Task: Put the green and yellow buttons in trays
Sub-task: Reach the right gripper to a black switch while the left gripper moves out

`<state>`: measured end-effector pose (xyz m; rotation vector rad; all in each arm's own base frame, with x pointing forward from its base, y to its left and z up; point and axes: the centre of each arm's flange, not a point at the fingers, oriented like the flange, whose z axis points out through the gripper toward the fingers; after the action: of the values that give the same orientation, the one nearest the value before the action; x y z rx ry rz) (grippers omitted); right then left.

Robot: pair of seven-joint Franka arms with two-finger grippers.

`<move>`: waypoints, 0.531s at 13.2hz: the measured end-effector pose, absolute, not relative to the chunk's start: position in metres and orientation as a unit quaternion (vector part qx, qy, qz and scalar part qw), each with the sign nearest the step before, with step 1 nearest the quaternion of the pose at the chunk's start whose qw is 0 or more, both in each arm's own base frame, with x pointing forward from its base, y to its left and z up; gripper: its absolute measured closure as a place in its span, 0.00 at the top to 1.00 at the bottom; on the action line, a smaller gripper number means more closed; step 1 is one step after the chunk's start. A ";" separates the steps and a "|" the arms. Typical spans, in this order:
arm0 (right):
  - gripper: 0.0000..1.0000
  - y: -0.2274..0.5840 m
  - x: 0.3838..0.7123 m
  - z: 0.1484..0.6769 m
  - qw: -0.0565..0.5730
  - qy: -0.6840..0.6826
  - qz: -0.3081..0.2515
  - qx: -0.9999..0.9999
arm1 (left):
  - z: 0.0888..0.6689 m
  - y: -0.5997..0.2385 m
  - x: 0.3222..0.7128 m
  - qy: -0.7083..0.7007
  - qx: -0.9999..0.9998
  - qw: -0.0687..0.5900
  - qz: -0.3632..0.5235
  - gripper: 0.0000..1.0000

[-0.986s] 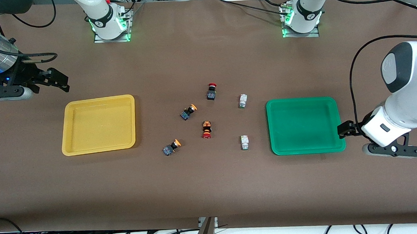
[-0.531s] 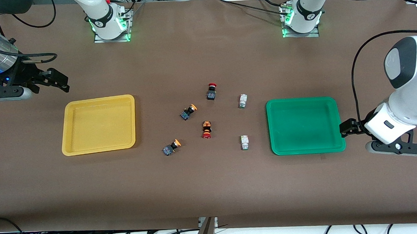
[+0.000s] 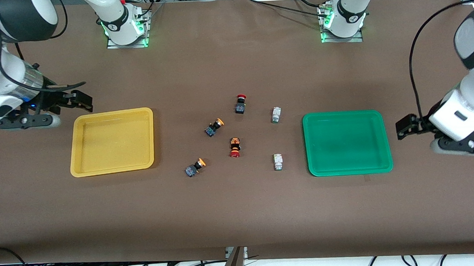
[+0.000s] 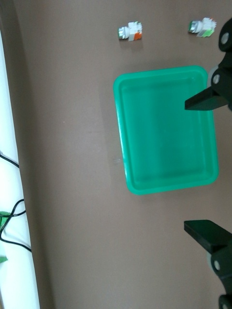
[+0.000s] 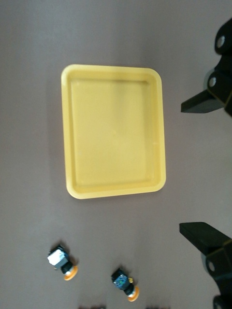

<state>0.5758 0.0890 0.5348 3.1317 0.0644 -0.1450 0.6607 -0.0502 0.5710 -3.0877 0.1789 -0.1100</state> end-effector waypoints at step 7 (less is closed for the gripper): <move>1.00 0.188 0.606 0.440 -0.036 -0.132 -0.051 0.989 | 0.613 -0.042 0.608 0.052 -0.998 0.029 -0.031 1.00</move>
<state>0.6057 0.1875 0.4405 3.1822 -0.4241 -0.1643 0.6079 -0.0416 0.6134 -3.0787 0.1605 -0.0968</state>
